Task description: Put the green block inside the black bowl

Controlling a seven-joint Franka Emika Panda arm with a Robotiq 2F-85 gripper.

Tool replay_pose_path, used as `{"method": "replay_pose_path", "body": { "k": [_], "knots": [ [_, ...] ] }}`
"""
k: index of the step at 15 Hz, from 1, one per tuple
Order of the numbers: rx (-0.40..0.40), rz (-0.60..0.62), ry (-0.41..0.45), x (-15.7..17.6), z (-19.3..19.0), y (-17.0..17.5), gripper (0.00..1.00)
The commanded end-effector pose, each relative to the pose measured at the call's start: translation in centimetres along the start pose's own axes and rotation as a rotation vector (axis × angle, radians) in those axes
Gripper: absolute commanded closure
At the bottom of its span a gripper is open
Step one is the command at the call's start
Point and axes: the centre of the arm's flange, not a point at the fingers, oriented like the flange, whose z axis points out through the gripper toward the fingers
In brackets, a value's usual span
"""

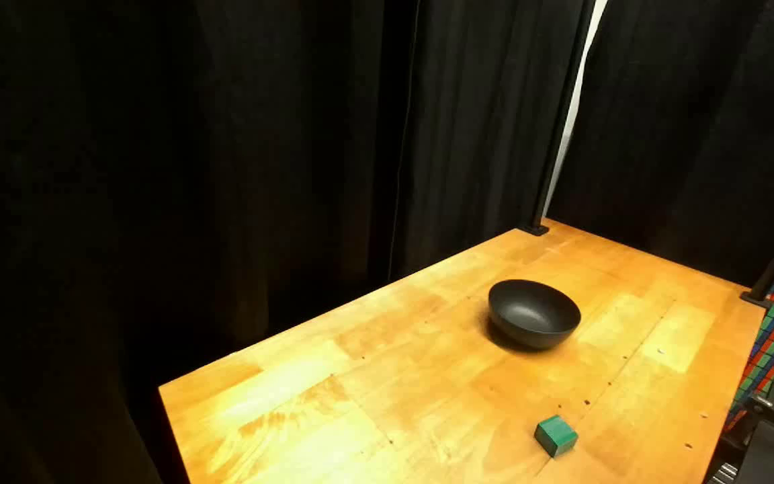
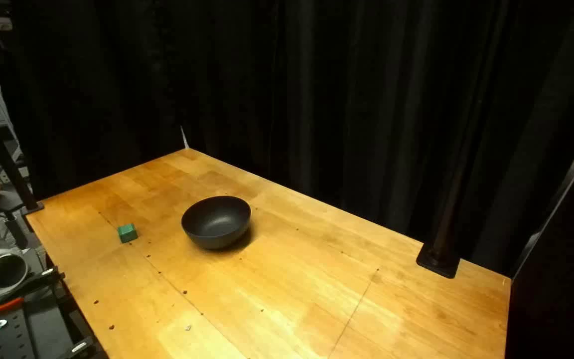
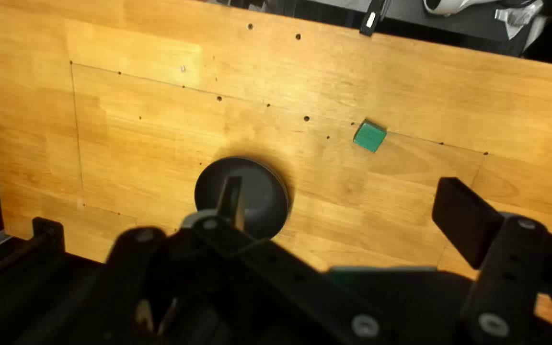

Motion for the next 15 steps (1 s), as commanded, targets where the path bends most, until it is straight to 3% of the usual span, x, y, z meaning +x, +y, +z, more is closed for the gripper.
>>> {"method": "replay_pose_path", "body": {
  "k": [1, 9, 15],
  "knots": [
    [0.001, 0.0, 0.004, 0.0, -0.2, 0.0, 0.0],
    [0.001, 0.002, 0.016, -0.1, -0.7, 0.0, 0.0],
    [0.137, 0.014, -0.1, 2.5, 13.3, -5.7, 0.0]
  ]
}}
